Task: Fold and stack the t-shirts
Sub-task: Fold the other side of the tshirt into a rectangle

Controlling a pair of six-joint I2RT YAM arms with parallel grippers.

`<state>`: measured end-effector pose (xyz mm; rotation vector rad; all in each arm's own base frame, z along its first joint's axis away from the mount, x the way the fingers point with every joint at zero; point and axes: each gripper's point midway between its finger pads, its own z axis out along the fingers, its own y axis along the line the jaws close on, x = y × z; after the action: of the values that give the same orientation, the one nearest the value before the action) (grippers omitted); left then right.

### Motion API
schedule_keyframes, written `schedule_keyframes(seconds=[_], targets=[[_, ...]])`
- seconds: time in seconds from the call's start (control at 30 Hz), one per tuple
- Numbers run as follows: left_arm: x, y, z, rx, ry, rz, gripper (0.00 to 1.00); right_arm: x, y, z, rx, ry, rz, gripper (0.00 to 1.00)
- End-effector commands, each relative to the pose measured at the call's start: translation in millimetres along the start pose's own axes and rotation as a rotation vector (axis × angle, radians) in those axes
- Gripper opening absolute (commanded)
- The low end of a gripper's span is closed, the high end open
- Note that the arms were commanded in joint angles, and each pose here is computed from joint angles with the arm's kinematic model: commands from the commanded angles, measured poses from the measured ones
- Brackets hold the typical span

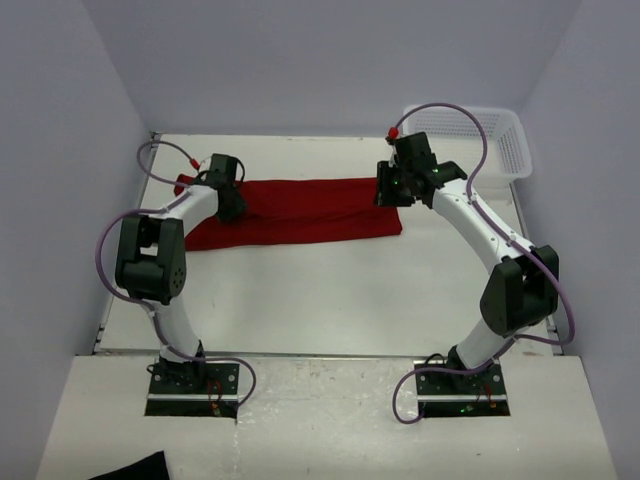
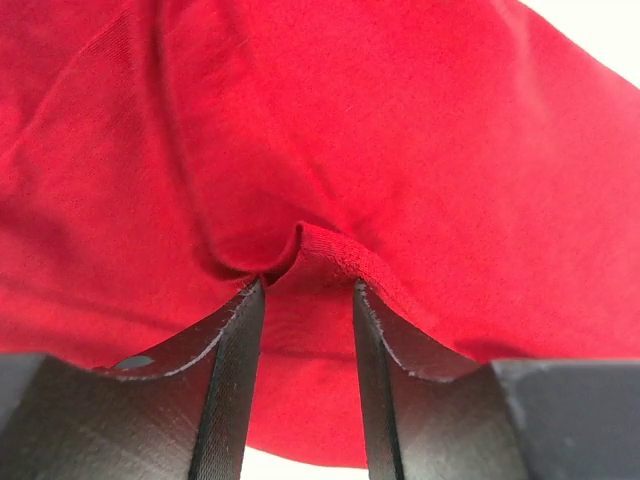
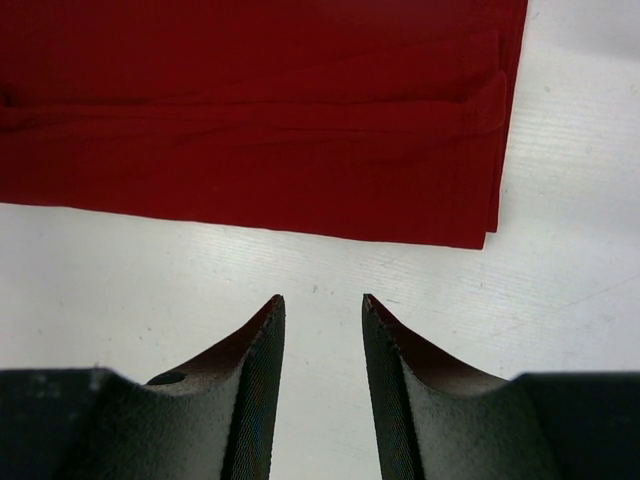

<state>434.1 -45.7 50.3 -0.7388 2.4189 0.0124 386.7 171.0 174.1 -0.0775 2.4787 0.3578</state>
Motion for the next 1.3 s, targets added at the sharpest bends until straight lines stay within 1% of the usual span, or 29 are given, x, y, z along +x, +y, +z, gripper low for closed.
schedule_keyframes(seconds=[0.0,0.13,0.27,0.37,0.4,0.47,0.73,0.93,0.97,1.0,1.03,1.1,1.13,1.27], targets=[[-20,-23,3,0.072,-0.039,-0.011,0.41,-12,7,-12,-0.032,-0.045,-0.009,0.38],[-23,-25,3,0.077,-0.045,-0.013,0.40,-10,6,-10,-0.033,-0.035,-0.007,0.38],[-31,-21,3,0.047,-0.079,-0.002,0.38,-7,10,-5,-0.053,-0.024,-0.003,0.39],[-35,-20,6,0.036,-0.085,0.006,0.24,-6,11,-4,-0.060,-0.020,-0.001,0.39],[-35,-21,7,0.037,-0.082,0.006,0.12,-5,11,-4,-0.060,-0.020,0.000,0.38],[-36,-22,11,0.040,-0.080,0.006,0.00,-4,11,-2,-0.062,-0.017,-0.001,0.39],[-41,-24,16,0.034,-0.092,0.012,0.00,-1,10,3,-0.062,-0.004,0.003,0.38],[-56,-29,14,0.034,-0.125,0.025,0.00,2,12,6,-0.071,0.004,0.004,0.38],[-54,-26,13,0.021,-0.113,0.030,0.00,3,11,6,-0.069,0.005,0.005,0.38],[-56,-26,11,0.020,-0.117,0.029,0.05,3,10,6,-0.070,0.005,0.006,0.39],[-55,-25,10,0.019,-0.121,0.026,0.14,4,11,5,-0.071,0.005,0.005,0.39],[-56,-24,8,0.024,-0.132,0.024,0.23,2,12,5,-0.078,-0.001,0.004,0.38],[-56,-23,9,0.022,-0.135,0.026,0.31,4,12,5,-0.081,0.002,0.007,0.38],[-55,-24,14,0.014,-0.124,0.033,0.42,5,14,5,-0.092,0.003,0.011,0.39]])
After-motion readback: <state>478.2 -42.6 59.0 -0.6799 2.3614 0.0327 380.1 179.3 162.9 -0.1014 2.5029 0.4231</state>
